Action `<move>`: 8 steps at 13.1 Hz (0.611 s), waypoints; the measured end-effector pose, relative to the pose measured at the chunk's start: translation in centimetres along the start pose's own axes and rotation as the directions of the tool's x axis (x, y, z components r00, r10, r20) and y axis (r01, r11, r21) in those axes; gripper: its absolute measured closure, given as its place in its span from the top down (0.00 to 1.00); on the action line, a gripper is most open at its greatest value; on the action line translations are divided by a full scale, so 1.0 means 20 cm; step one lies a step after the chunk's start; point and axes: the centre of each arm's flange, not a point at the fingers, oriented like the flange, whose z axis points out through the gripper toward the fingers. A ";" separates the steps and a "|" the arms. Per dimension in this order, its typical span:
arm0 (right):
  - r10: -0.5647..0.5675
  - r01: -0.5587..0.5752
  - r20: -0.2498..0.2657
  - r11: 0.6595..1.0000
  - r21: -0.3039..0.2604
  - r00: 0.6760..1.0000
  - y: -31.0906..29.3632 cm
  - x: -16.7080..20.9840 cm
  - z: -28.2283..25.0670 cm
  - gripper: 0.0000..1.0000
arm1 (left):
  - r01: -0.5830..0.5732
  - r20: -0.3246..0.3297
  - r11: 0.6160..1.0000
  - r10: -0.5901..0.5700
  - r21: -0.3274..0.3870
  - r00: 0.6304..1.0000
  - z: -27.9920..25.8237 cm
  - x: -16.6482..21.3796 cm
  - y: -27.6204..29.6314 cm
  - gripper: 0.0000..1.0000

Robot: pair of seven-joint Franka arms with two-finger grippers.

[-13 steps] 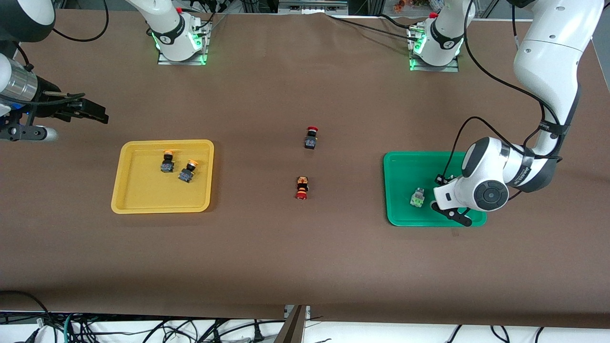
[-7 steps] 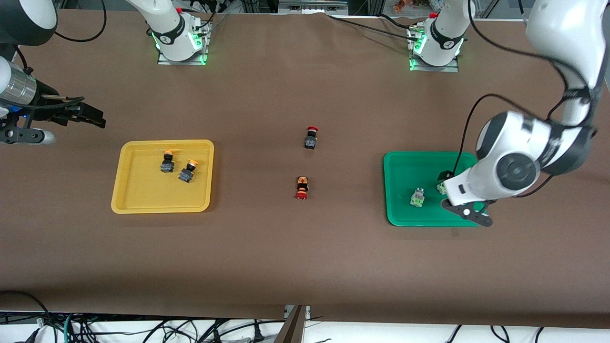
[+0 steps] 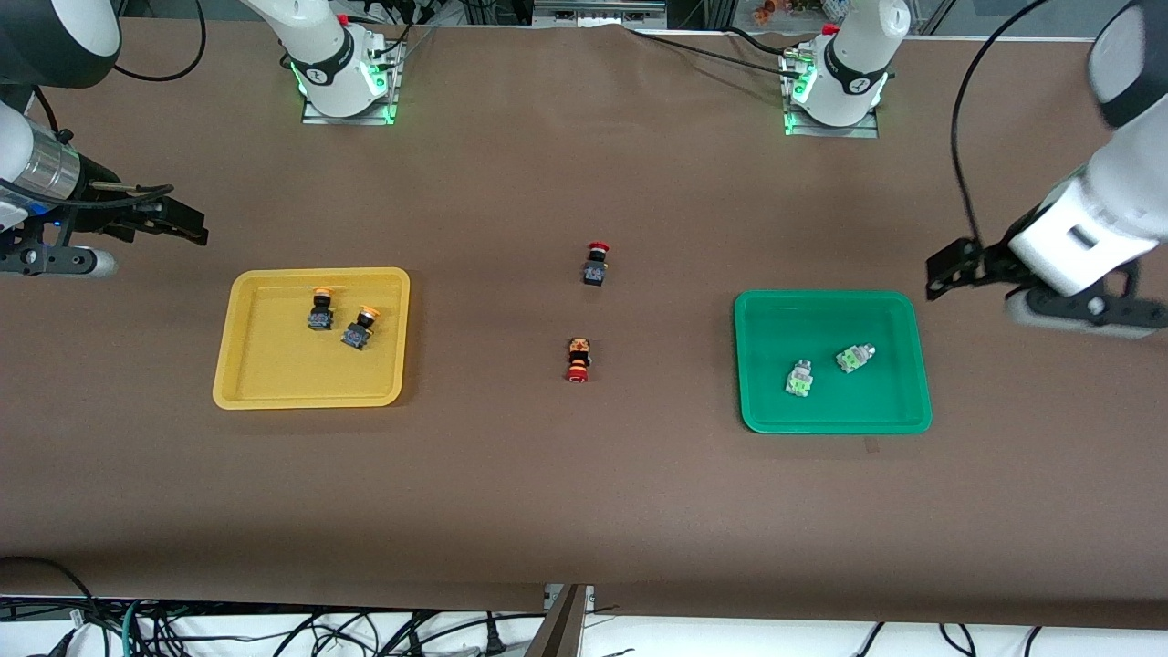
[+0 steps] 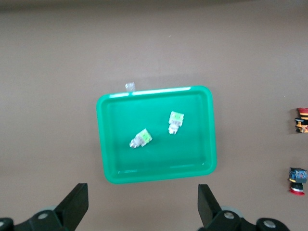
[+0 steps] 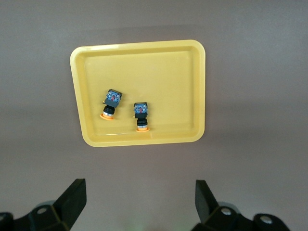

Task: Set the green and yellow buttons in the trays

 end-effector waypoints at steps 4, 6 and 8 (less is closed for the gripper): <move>0.000 0.000 0.000 1.000 -0.009 1.000 0.00 0.00 0.00 1.00 | 0.017 0.046 1.000 -0.017 0.009 0.999 0.08 -0.11 -0.05 1.00; 0.000 0.000 0.000 1.000 -0.009 1.000 0.00 0.00 0.00 1.00 | 0.014 0.056 1.000 -0.014 0.009 0.998 0.10 -0.10 -0.04 1.00; 0.000 0.000 0.000 1.000 -0.009 1.000 0.00 0.00 0.00 1.00 | 0.010 0.056 1.000 -0.010 0.009 0.998 0.10 -0.10 -0.03 1.00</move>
